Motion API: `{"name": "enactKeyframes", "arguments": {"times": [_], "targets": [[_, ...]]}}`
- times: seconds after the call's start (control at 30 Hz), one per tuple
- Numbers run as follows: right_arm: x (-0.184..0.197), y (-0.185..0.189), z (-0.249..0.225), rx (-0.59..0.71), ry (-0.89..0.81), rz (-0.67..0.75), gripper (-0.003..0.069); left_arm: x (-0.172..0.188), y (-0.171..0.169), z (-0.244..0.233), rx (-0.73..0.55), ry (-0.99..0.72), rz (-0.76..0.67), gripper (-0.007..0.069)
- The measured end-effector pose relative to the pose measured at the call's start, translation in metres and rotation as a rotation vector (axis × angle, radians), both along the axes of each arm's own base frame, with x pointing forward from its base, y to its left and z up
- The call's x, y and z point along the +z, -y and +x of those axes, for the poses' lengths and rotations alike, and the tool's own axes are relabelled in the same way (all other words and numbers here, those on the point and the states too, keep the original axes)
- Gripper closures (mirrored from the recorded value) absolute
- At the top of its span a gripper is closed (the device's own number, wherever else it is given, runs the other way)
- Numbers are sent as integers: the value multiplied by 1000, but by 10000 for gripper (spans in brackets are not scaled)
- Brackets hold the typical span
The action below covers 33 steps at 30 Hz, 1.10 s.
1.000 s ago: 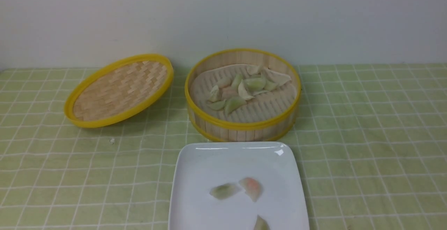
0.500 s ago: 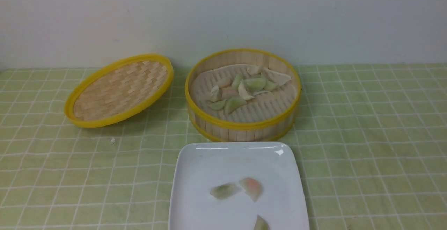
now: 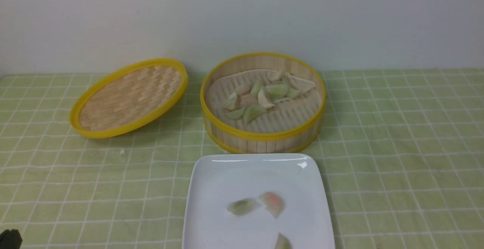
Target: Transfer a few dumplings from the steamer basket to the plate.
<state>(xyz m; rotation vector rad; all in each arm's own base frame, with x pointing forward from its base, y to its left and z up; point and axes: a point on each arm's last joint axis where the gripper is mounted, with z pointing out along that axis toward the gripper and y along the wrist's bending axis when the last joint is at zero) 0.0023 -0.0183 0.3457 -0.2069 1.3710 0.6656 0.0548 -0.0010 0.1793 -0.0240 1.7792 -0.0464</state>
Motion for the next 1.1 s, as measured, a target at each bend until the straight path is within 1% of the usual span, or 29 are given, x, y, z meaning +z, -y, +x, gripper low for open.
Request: {"name": "enactKeyframes", "arguments": {"times": [0.17,1.1], "targets": [[0,0,0,0,0,0,671,-9,0,-2,2,-95,2,631],[0,0,0,0,0,0,671,-9,0,-2,2,-102,6,631]]}}
